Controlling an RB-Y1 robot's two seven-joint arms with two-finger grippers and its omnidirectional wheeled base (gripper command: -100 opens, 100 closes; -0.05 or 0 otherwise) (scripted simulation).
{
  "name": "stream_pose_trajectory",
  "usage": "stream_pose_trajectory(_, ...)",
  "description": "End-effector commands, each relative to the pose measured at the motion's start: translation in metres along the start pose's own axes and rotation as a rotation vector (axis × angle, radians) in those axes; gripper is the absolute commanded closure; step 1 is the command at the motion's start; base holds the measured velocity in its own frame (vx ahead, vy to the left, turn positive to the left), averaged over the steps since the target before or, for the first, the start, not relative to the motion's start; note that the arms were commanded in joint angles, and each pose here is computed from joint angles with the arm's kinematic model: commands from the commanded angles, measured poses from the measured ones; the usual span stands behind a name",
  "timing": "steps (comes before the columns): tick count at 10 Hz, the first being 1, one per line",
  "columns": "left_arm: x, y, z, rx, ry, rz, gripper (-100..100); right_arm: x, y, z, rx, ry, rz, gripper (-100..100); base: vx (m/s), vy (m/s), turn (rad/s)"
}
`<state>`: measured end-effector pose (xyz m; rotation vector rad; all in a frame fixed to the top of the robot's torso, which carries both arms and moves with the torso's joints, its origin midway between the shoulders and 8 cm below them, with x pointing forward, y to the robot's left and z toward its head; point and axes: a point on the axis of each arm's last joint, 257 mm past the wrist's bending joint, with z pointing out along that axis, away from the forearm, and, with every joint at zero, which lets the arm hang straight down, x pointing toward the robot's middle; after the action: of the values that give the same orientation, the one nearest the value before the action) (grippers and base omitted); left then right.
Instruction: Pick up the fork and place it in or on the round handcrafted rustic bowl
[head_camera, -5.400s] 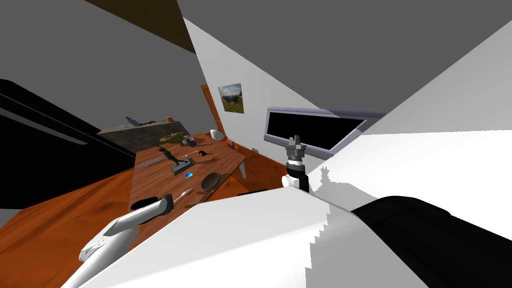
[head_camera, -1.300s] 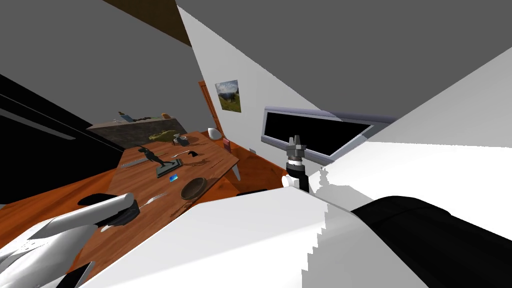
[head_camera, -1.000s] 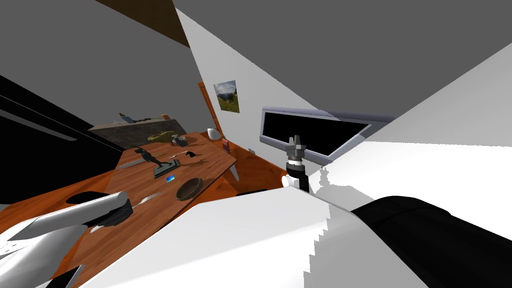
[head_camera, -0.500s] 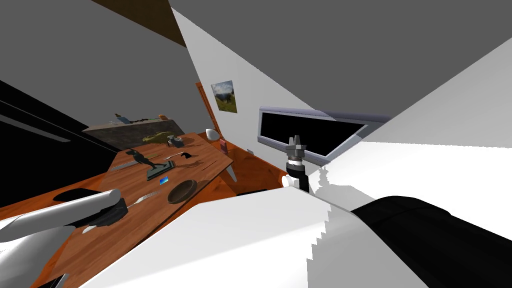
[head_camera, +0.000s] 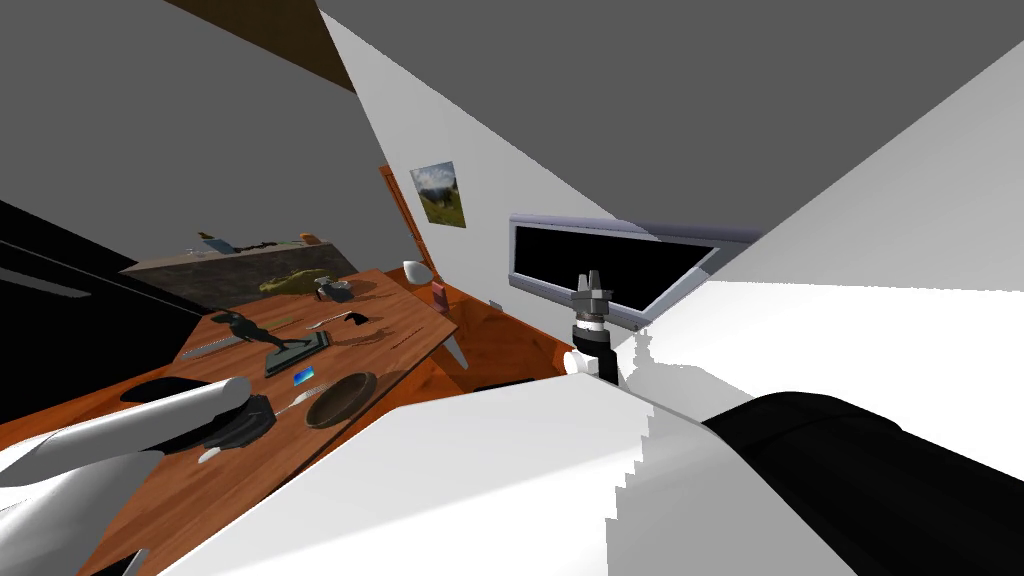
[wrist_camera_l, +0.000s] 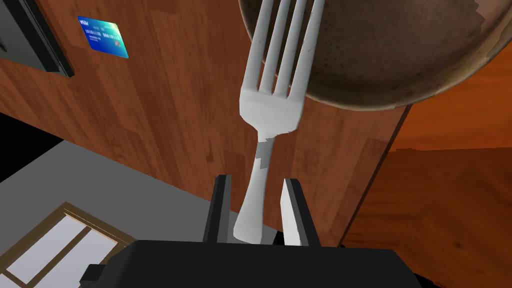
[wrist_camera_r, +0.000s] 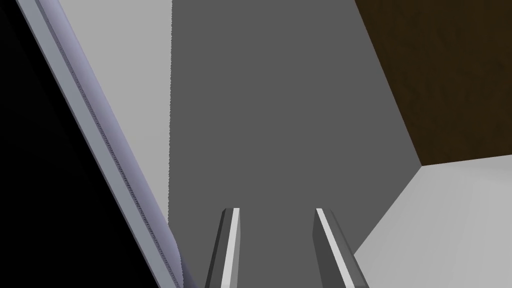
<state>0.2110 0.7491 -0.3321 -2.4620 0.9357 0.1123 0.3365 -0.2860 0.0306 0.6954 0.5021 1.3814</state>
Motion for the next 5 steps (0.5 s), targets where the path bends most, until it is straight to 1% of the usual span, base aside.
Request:
stream_pose_trajectory(1, 0.008, 0.011, -0.001, -0.029, 0.020, -0.006, 100, 0.000, 0.000, 0.000, 0.000, 0.000, 0.000, 0, 0.048, -0.055, -0.050)
stream_pose_trajectory(2, 0.016, 0.021, 0.000, -0.057, 0.043, -0.012, 100, 0.000, 0.000, 0.000, 0.000, 0.000, 0.000, 0, 0.037, -0.059, -0.099)
stream_pose_trajectory(4, 0.025, 0.033, 0.001, -0.087, 0.066, -0.017, 100, 0.000, 0.000, 0.000, 0.000, 0.000, 0.000, 0, 0.043, -0.052, -0.069)
stream_pose_trajectory(5, 0.022, 0.028, 0.002, -0.074, 0.058, -0.016, 100, 0.000, 0.000, 0.000, 0.000, 0.000, 0.000, 0, 0.020, -0.026, -0.016)
